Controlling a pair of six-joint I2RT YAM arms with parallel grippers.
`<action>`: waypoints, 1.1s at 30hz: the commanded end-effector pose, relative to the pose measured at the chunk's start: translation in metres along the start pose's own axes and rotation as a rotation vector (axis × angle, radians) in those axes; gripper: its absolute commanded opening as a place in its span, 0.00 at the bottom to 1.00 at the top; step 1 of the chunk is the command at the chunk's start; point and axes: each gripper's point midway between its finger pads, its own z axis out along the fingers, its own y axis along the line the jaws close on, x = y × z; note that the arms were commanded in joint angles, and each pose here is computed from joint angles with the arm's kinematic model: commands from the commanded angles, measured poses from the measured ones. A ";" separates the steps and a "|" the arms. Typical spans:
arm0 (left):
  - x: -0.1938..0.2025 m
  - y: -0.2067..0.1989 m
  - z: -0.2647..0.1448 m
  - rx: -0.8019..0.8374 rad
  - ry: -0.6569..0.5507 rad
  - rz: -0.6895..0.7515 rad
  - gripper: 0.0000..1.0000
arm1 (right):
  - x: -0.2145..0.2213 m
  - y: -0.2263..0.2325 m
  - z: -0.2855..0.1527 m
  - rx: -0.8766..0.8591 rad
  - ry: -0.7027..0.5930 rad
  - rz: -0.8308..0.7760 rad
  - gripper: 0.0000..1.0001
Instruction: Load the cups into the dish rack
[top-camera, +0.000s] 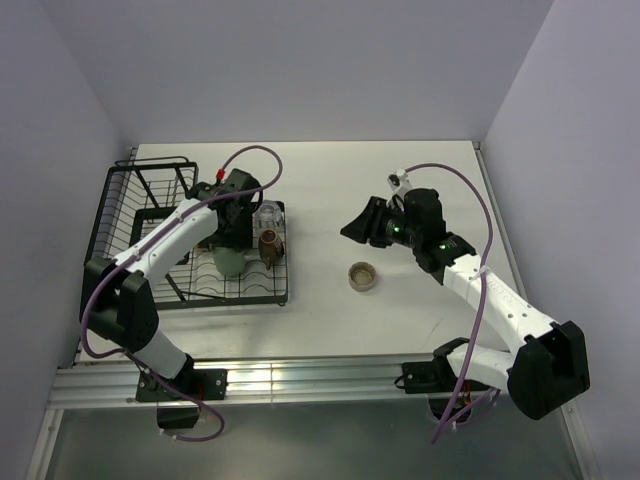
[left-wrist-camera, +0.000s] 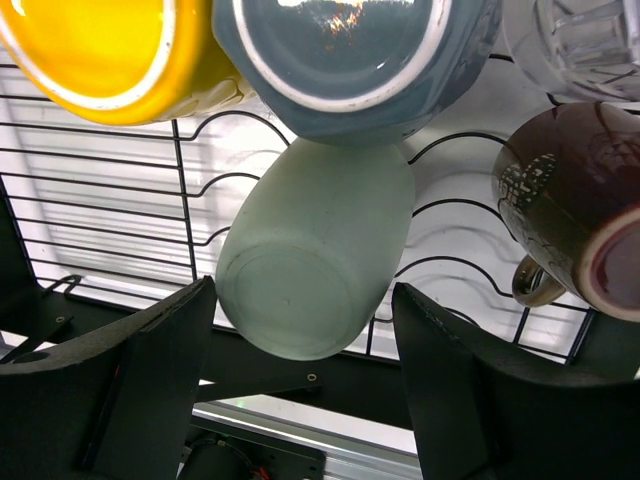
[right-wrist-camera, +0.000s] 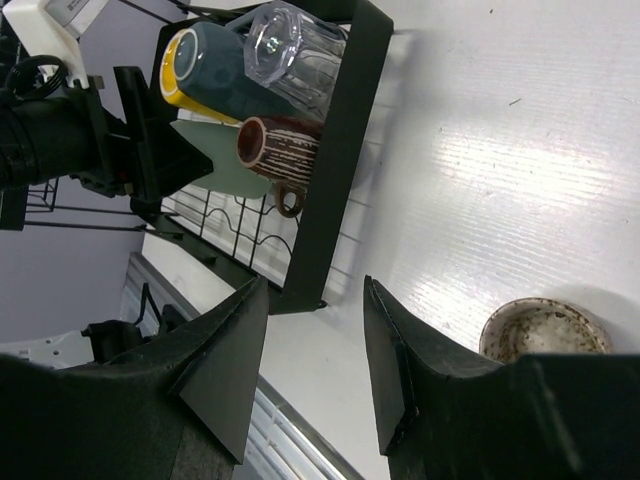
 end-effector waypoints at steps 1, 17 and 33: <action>-0.017 0.006 -0.021 0.016 -0.072 -0.041 0.77 | -0.018 0.018 -0.002 -0.032 -0.036 -0.042 0.51; -0.031 0.008 -0.037 0.025 -0.118 -0.053 0.77 | -0.020 0.023 -0.004 -0.016 -0.040 -0.057 0.51; -0.067 -0.023 -0.107 0.088 -0.267 -0.012 0.77 | -0.022 -0.018 -0.013 0.272 -0.064 -0.070 0.50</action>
